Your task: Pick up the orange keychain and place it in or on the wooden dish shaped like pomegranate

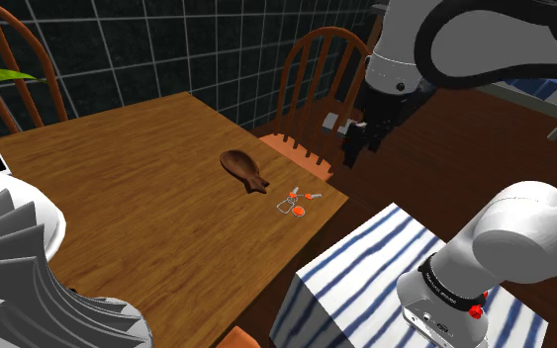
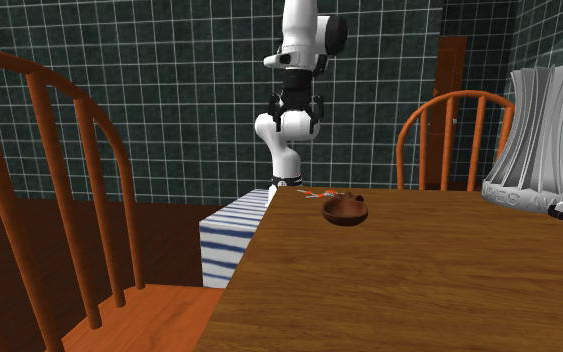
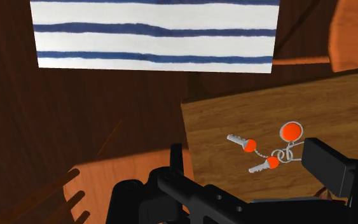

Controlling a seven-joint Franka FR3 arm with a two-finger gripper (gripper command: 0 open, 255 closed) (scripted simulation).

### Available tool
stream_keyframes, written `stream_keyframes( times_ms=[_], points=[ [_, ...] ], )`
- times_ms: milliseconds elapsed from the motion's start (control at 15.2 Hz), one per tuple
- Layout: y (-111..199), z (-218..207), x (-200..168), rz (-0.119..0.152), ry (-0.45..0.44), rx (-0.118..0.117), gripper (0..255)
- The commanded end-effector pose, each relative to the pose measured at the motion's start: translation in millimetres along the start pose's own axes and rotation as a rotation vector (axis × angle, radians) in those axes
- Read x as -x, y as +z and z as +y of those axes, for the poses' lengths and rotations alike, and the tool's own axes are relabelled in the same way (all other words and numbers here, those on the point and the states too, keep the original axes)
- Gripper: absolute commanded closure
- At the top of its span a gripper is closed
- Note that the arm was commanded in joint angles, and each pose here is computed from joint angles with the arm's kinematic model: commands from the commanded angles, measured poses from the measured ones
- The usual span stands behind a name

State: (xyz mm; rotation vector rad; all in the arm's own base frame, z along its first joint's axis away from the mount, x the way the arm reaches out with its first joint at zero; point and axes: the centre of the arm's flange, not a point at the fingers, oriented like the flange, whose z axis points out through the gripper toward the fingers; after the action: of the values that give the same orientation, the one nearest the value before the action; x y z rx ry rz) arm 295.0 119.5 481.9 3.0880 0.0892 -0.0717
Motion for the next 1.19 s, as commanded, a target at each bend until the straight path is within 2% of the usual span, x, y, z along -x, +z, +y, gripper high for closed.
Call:
stream_keyframes(
  times_ms=[0, 660, 1122],
  points=[
    [18.8, -19.0, -2.7, 0.007, 0.021, -0.009, 0],
    [102.5, -109.3, -32.7, 0.036, 0.114, -0.049, 0],
    [134.1, -110.8, -33.9, 0.036, 0.114, -0.049, 0]
  ],
)
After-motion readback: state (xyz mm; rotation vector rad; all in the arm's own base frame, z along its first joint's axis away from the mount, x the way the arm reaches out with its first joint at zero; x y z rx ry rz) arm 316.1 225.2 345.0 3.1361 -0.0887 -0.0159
